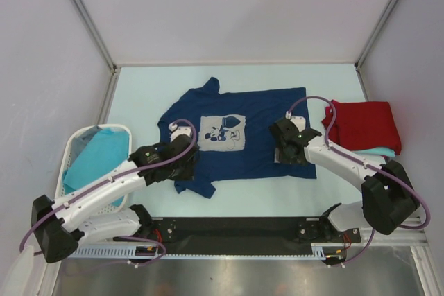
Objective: Fold and stack the t-shirts
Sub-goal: Flatten out the tshirt
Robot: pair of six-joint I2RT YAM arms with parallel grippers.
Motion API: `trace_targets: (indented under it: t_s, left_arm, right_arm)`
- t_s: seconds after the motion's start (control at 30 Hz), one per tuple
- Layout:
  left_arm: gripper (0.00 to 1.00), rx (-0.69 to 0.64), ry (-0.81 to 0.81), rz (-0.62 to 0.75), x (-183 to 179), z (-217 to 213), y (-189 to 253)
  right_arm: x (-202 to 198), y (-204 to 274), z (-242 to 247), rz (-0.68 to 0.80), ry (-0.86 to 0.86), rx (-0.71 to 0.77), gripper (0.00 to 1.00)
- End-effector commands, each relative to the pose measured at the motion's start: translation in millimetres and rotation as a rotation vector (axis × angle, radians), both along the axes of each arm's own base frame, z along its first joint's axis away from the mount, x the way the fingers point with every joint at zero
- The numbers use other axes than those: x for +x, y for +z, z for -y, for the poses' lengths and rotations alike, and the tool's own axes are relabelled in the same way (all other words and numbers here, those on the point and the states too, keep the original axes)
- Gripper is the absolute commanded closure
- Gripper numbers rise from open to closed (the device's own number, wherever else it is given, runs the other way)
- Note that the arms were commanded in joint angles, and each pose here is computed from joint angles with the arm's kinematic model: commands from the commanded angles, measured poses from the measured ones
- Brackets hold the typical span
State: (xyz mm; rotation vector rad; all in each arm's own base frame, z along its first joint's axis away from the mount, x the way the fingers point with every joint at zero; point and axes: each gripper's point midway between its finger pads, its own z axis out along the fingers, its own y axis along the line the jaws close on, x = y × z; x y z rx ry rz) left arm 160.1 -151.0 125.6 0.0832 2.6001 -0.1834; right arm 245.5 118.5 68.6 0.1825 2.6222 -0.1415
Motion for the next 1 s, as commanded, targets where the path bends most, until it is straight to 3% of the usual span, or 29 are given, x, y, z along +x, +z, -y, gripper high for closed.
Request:
trace_targets:
  t_s: [0.0, 0.23, 0.63, 0.97]
  left_arm:
    - [0.55, 0.054, 0.032, -0.032, 1.3, 2.4, -17.6]
    - [0.55, 0.073, -0.044, -0.080, -14.2, 23.5, -32.9]
    - [0.57, 0.103, -0.042, -0.194, -53.8, 19.0, -81.7]
    - [0.57, 0.151, -0.037, -0.158, -39.9, 29.6, -96.5]
  right_arm:
    - [-10.4, 3.5, -3.1, 0.021, -0.016, 0.011, 0.38]
    - [-12.8, 8.6, -16.2, 0.038, 0.019, -0.007, 0.37]
    - [-17.2, 2.2, -17.1, 0.026, 0.052, -0.022, 0.38]
    - [-16.1, 2.5, -18.0, 0.030, 0.063, -0.022, 0.37]
